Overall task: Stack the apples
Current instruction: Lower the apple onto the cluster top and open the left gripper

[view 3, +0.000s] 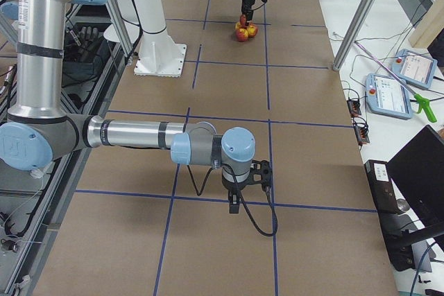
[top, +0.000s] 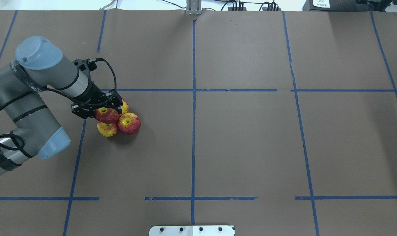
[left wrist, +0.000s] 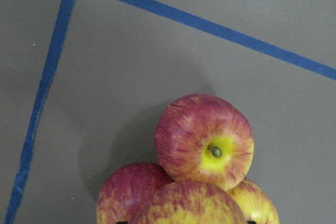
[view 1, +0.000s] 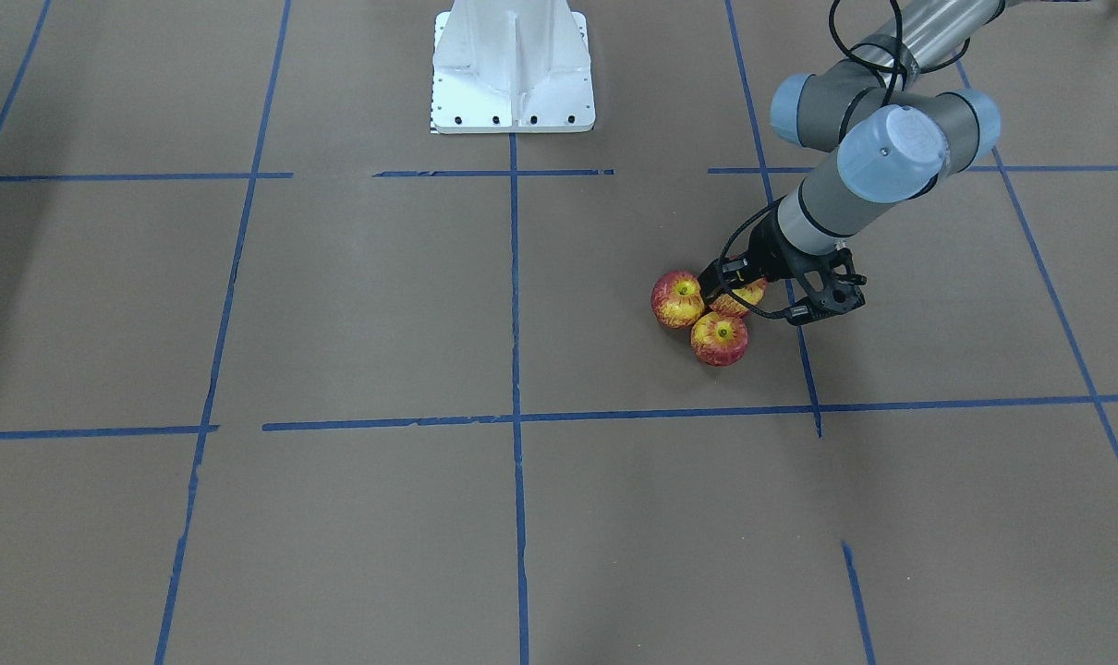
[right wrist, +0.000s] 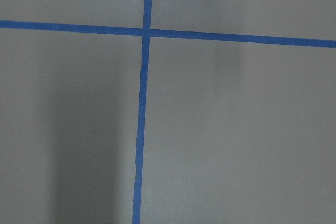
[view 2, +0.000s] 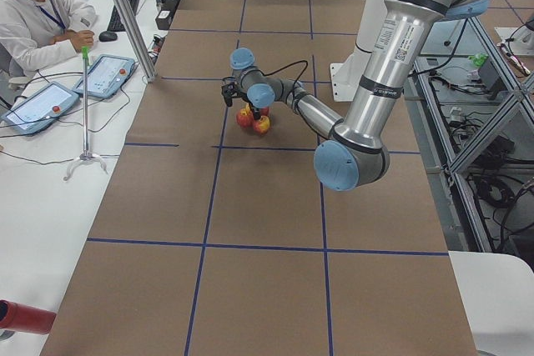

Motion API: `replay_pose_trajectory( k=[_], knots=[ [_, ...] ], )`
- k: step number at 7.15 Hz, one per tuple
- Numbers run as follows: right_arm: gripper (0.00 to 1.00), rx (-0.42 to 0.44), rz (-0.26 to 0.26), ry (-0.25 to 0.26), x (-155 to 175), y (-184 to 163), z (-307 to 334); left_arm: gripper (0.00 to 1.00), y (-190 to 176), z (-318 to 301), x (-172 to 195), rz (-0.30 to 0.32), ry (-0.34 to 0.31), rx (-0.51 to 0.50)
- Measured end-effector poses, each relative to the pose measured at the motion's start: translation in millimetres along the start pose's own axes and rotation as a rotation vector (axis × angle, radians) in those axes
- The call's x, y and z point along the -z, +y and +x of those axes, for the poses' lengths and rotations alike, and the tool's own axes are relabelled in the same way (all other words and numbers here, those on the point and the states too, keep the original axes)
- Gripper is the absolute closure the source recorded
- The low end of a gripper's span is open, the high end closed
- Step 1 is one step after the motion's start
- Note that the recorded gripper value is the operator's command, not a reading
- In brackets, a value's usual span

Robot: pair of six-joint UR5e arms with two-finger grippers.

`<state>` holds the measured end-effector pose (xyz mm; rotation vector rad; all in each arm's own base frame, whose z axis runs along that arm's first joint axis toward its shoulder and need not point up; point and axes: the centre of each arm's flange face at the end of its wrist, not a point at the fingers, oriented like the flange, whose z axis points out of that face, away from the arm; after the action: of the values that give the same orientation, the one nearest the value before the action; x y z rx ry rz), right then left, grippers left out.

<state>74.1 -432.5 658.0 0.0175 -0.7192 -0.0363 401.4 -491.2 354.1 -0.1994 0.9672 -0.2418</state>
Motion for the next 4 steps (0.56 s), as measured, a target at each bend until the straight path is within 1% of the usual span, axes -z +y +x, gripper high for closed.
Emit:
replay_pose_trajectory(
  k=[2,3,4],
  knots=[
    [0.00,0.000,0.000,0.000,0.0,0.0,0.0,0.84,0.4,5.2,0.6,0.007,-0.009,0.002],
    [0.00,0.000,0.000,0.000,0.0,0.0,0.0,0.78,0.6,6.6,1.0,0.008,-0.011,0.003],
    [0.00,0.000,0.000,0.000,0.0,0.0,0.0,0.70,0.4,6.4,0.6,0.008,-0.014,0.005]
  ],
)
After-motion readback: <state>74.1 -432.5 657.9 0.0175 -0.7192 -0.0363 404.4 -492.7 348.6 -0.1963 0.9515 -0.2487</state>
